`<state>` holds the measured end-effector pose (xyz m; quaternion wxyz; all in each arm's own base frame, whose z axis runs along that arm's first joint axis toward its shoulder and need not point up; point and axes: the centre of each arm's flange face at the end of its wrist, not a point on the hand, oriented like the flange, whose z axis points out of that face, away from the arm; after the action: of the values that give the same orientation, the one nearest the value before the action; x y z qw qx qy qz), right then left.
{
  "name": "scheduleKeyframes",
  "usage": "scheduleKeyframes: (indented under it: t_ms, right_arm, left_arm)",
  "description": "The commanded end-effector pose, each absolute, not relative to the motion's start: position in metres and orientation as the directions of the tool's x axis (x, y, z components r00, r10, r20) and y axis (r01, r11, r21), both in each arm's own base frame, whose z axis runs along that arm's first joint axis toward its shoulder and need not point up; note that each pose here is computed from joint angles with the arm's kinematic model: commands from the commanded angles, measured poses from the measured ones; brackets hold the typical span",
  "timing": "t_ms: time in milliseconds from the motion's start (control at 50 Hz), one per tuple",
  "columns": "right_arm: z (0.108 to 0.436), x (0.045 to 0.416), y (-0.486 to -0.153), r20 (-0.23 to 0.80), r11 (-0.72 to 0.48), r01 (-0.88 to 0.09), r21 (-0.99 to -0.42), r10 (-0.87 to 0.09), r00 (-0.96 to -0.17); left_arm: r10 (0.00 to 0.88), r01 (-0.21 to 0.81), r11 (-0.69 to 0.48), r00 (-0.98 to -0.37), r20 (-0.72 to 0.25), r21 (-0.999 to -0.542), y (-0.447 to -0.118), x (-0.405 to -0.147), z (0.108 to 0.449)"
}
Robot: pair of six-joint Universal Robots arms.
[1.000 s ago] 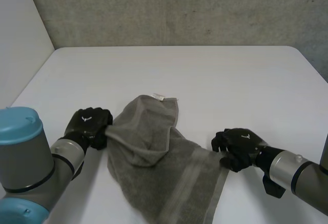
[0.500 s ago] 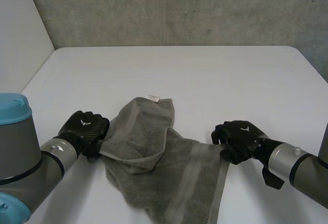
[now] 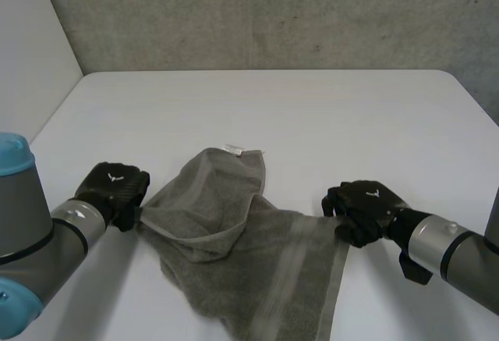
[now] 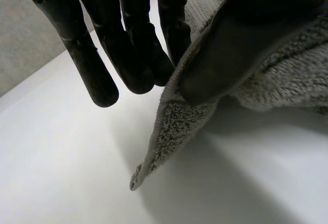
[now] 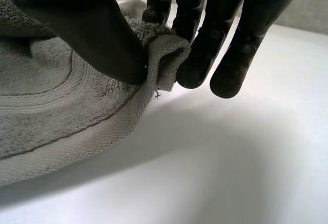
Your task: Fold the towel.
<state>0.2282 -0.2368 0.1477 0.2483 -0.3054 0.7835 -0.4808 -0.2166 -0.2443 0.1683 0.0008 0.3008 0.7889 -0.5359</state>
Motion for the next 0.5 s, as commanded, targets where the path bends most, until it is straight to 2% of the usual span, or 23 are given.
scheduleKeyframes:
  t_ms: [20, 60, 80, 100, 120, 140, 160, 180, 200, 220, 240, 260, 280, 300, 320, 340, 380, 440, 480, 500]
  right_arm:
    - [0.175, 0.246, -0.257, -0.014, 0.219, -0.23, -0.948, -0.751, -0.66]
    - [0.205, 0.253, -0.284, 0.078, 0.093, -0.212, -0.973, -0.73, -0.679]
    - [0.205, 0.253, -0.284, 0.079, 0.092, -0.212, -0.973, -0.73, -0.679]
    - [0.223, 0.254, -0.302, 0.139, 0.018, -0.21, -0.978, -0.697, -0.704]
    - [0.246, 0.256, -0.319, 0.214, -0.078, -0.216, -0.973, -0.652, -0.727]
    - [0.246, 0.256, -0.319, 0.214, -0.079, -0.216, -0.973, -0.652, -0.728]
    - [0.271, 0.258, -0.334, 0.294, -0.183, -0.23, -0.956, -0.597, -0.747]
    - [0.3, 0.259, -0.345, 0.371, -0.29, -0.248, -0.924, -0.53, -0.763]
    - [0.301, 0.26, -0.345, 0.372, -0.291, -0.248, -0.924, -0.529, -0.763]
    - [0.329, 0.265, -0.349, 0.435, -0.397, -0.258, -0.881, -0.466, -0.77]
    - [0.36, 0.272, -0.348, 0.468, -0.493, -0.242, -0.835, -0.407, -0.785]
    - [0.36, 0.273, -0.348, 0.468, -0.494, -0.242, -0.835, -0.406, -0.785]
    - [0.387, 0.278, -0.346, 0.479, -0.574, -0.217, -0.79, -0.355, -0.803]
    - [0.411, 0.28, -0.343, 0.472, -0.639, -0.187, -0.746, -0.31, -0.825]
    - [0.412, 0.28, -0.343, 0.472, -0.64, -0.186, -0.746, -0.31, -0.825]
    - [0.429, 0.281, -0.339, 0.461, -0.684, -0.159, -0.712, -0.285, -0.84]
    - [0.438, 0.282, -0.337, 0.449, -0.713, -0.132, -0.689, -0.277, -0.849]
    - [0.448, 0.279, -0.333, 0.424, -0.729, -0.09, -0.678, -0.289, -0.858]
    - [0.449, 0.278, -0.331, 0.408, -0.722, -0.069, -0.688, -0.306, -0.86]
    - [0.442, 0.28, -0.33, 0.397, -0.701, -0.053, -0.711, -0.338, -0.853]
  left_arm:
    - [0.438, 0.44, 0.143, -0.831, -0.342, -0.887, -0.27, -0.224, 0.197]
    - [0.422, 0.429, 0.1, -0.836, -0.352, -0.898, -0.282, -0.228, 0.207]
    - [0.404, 0.415, 0.054, -0.841, -0.36, -0.908, -0.296, -0.233, 0.218]
    - [0.379, 0.393, -0.004, -0.85, -0.365, -0.919, -0.311, -0.237, 0.235]
    - [0.378, 0.393, -0.005, -0.85, -0.365, -0.92, -0.311, -0.237, 0.235]
    - [0.348, 0.37, -0.077, -0.86, -0.373, -0.926, -0.326, -0.242, 0.258]
    - [0.31, 0.344, -0.158, -0.873, -0.377, -0.926, -0.34, -0.246, 0.284]
    - [0.31, 0.344, -0.159, -0.873, -0.377, -0.926, -0.34, -0.246, 0.284]
    - [0.27, 0.317, -0.246, -0.885, -0.379, -0.916, -0.352, -0.249, 0.313]
    - [0.231, 0.284, -0.34, -0.899, -0.372, -0.897, -0.361, -0.253, 0.345]
    - [0.231, 0.283, -0.341, -0.899, -0.372, -0.896, -0.361, -0.253, 0.345]
    - [0.202, 0.244, -0.431, -0.912, -0.356, -0.869, -0.364, -0.256, 0.377]
    - [0.176, 0.2, -0.511, -0.928, -0.329, -0.836, -0.365, -0.256, 0.408]
    - [0.176, 0.199, -0.511, -0.928, -0.329, -0.836, -0.365, -0.256, 0.408]
    - [0.155, 0.153, -0.581, -0.943, -0.293, -0.799, -0.363, -0.254, 0.436]
    - [0.155, 0.152, -0.582, -0.944, -0.293, -0.799, -0.363, -0.254, 0.436]
    - [0.131, 0.066, -0.68, -0.969, -0.209, -0.73, -0.357, -0.248, 0.476]
    - [0.148, 0.016, -0.698, -0.975, -0.166, -0.716, -0.353, -0.245, 0.486]
    - [0.156, 0.008, -0.685, -0.975, -0.157, -0.728, -0.354, -0.244, 0.482]
    - [0.156, 0.008, -0.685, -0.975, -0.157, -0.728, -0.354, -0.244, 0.482]
